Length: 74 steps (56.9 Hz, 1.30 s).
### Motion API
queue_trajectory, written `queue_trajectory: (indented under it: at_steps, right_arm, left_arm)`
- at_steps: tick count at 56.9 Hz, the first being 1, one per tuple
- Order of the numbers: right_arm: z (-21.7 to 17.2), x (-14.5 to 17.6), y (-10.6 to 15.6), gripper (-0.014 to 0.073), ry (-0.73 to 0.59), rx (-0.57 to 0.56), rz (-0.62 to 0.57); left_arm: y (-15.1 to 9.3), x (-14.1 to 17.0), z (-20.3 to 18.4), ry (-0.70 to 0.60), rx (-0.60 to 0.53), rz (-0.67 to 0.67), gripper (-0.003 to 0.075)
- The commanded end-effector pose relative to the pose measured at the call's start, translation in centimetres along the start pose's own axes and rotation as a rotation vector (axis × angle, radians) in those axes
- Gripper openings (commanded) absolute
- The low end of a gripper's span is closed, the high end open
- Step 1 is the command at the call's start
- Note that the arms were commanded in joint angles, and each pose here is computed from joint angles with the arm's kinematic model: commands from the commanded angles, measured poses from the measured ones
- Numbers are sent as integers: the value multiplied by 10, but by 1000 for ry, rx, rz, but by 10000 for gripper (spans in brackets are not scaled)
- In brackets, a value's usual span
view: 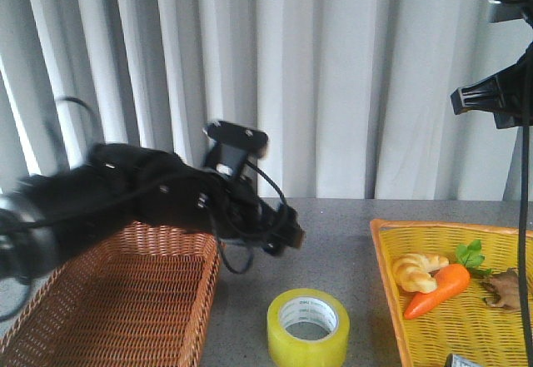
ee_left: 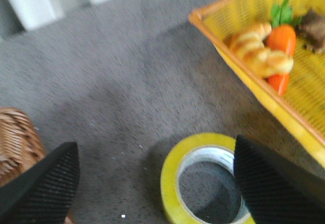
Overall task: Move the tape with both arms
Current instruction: 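Reach the left gripper down and grasp the tape roll's rim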
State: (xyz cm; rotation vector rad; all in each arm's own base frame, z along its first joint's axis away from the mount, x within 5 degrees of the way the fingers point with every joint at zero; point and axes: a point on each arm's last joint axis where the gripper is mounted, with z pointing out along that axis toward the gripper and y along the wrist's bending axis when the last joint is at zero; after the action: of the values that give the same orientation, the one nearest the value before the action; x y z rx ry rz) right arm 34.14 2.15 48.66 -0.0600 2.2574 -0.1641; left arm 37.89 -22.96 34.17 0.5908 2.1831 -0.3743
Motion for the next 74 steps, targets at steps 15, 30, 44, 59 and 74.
queue_trajectory:
  at_steps: [15, 30, 44, 59, 74]
  right_arm:
    - [-27, -9, -8, -7, -121, 19, 9]
    - [-27, -9, -8, -7, -121, 17, 10]
    - [-27, -9, -8, -7, -121, 17, 10]
    - [-27, -9, -8, -7, -121, 17, 10]
    - [-27, -9, -8, -7, -121, 17, 10]
  left_arm:
    - [-10, 3, 30, 29, 42, -63, 584]
    - [-12, 15, 47, 104, 77, -145, 584]
    - [-12, 33, 65, 214, 76, -146, 578]
    - [-10, 39, 81, 202, 61, -203, 576]
    - [-8, 38, 87, 161, 59, -210, 444]
